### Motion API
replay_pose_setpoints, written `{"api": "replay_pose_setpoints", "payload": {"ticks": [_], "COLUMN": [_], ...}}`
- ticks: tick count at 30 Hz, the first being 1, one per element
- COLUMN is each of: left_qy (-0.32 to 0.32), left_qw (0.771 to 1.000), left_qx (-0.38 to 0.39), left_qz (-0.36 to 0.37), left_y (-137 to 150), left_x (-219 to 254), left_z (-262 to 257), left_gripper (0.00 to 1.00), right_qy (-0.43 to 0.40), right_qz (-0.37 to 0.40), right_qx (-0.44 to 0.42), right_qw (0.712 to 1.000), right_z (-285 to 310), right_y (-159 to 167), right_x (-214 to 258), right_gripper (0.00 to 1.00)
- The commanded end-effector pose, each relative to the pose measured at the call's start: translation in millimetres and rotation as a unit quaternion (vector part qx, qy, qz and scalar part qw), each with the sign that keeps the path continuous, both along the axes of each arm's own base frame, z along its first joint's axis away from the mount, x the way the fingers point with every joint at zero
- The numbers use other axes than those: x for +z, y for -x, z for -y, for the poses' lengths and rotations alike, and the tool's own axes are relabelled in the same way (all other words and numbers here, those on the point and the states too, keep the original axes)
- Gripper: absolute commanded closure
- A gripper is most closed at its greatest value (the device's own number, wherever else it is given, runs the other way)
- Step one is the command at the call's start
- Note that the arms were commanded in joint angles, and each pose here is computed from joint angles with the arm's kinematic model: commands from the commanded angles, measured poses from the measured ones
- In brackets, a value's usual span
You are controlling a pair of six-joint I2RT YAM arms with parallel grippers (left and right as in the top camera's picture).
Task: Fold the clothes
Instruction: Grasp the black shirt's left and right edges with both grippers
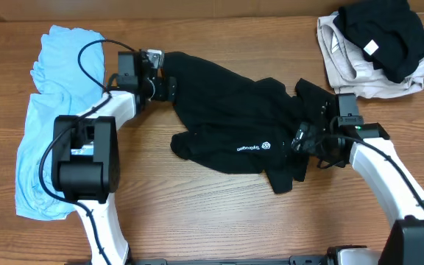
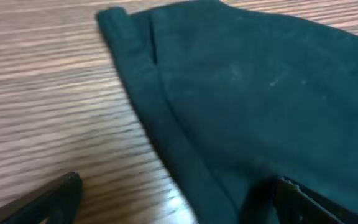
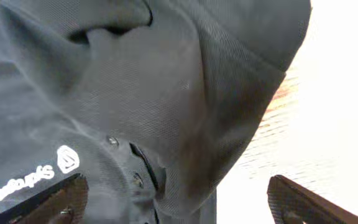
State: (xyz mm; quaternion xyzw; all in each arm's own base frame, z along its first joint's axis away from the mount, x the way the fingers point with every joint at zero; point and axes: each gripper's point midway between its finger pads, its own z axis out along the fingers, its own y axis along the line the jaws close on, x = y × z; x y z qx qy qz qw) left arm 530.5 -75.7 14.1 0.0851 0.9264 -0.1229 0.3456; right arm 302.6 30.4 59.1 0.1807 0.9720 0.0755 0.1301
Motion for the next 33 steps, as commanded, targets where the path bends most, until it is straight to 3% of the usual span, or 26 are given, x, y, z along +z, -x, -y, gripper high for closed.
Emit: {"api": "replay_pose_setpoints", "payload": {"ticks": [1,9,16,20,23,25,33], "left_qy": [0.02,0.0,-0.011,-0.011,-0.017,-0.021,-0.039], "left_qw": [0.999,0.995,0.995,0.996,0.995,0.994,0.992], "left_qx": [0.042,0.086,0.081,0.072,0.079,0.082,0.119], "left_qz": [-0.01,0.041,0.056,0.057,0.064,0.064,0.035], "left_y": [-6.4,-27.8,-38.1,-38.5,-42.0,-43.7,-44.2], "left_x": [-18.8,-12.4,-44.9,-48.4,-44.9,-43.3,12.4], "left_z": [1.4,-8.1,8.6,18.8,17.8,16.3,-11.5], "left_gripper": [0.02,0.19,0.32,0.57,0.88,0.96,0.96], "right_qy": [-0.004,-0.005,-0.006,-0.006,-0.006,-0.006,-0.016], "right_qz": [0.043,0.061,0.075,0.079,0.079,0.079,0.08], "right_qx": [0.001,0.001,0.001,0.001,0.001,0.001,0.005], "right_qw": [0.999,0.998,0.997,0.997,0.997,0.997,0.997], "right_z": [-0.7,-1.1,-1.5,-1.5,-1.5,-1.5,-5.5], "right_y": [-11.1,-18.7,-24.9,-26.5,-26.6,-26.5,-26.8], "right_x": [23.2,27.6,30.4,31.2,31.2,31.2,31.8], "right_gripper": [0.04,0.05,0.05,0.06,0.07,0.08,0.1]}}
